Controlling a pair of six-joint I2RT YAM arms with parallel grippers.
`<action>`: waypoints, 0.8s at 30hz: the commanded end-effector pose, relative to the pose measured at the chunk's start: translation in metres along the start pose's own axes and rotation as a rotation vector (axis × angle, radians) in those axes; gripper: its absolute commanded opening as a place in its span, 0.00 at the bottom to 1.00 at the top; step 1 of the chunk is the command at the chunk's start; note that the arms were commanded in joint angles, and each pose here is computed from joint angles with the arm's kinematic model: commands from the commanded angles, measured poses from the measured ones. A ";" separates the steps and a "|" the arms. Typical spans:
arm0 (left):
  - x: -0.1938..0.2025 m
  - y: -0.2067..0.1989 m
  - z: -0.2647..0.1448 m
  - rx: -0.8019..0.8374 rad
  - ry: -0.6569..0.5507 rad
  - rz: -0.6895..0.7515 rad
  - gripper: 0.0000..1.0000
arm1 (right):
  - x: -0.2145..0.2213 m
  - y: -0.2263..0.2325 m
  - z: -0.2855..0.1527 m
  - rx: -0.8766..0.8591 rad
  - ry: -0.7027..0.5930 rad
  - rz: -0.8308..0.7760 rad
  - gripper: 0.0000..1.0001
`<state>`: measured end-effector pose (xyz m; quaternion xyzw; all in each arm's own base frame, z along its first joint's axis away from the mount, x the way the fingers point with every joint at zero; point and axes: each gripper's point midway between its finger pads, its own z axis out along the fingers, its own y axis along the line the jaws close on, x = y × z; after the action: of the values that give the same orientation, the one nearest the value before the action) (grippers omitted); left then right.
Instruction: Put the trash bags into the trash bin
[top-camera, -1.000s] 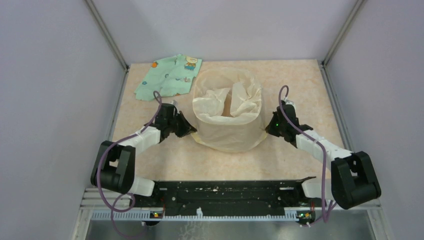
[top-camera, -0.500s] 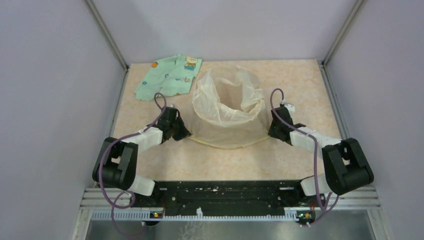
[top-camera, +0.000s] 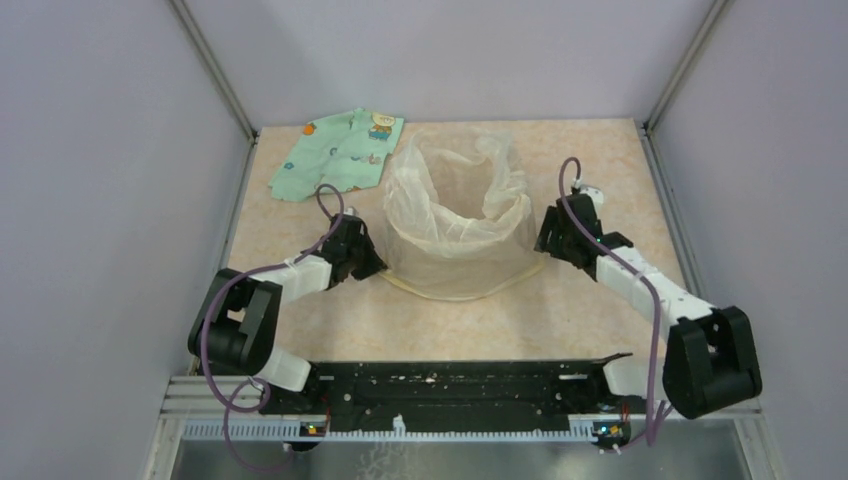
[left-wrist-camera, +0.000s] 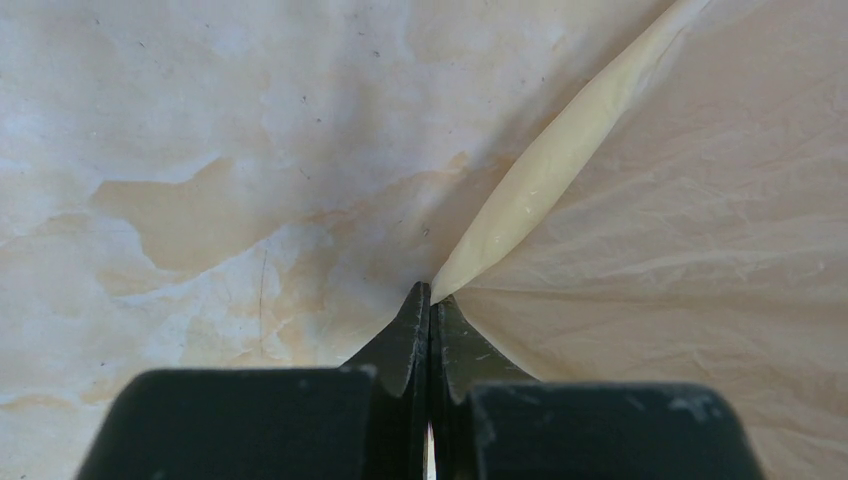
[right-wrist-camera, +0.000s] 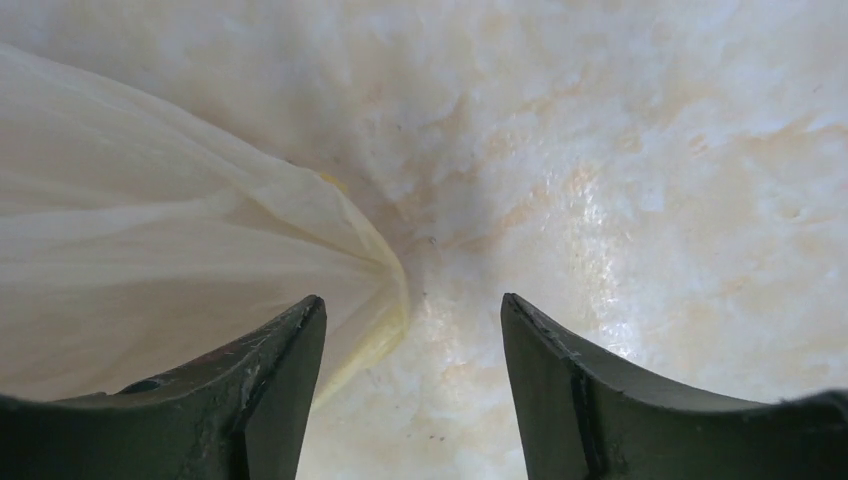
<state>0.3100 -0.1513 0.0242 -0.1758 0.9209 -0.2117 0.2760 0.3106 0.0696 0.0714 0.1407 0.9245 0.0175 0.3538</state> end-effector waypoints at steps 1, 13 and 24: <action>0.015 0.024 0.006 -0.081 0.022 0.014 0.00 | -0.050 0.009 -0.048 -0.053 -0.109 0.004 0.68; 0.015 0.013 -0.003 -0.020 0.016 0.008 0.00 | -0.117 0.051 -0.182 -0.243 -0.242 -0.035 0.84; 0.011 0.006 -0.003 0.014 -0.002 0.009 0.00 | -0.148 0.109 -0.278 -0.417 -0.351 -0.045 0.99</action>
<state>0.3064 -0.1524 0.0249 -0.1756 0.9157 -0.2230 0.2845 0.2686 0.1397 0.3567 0.0461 0.8434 0.1638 0.5096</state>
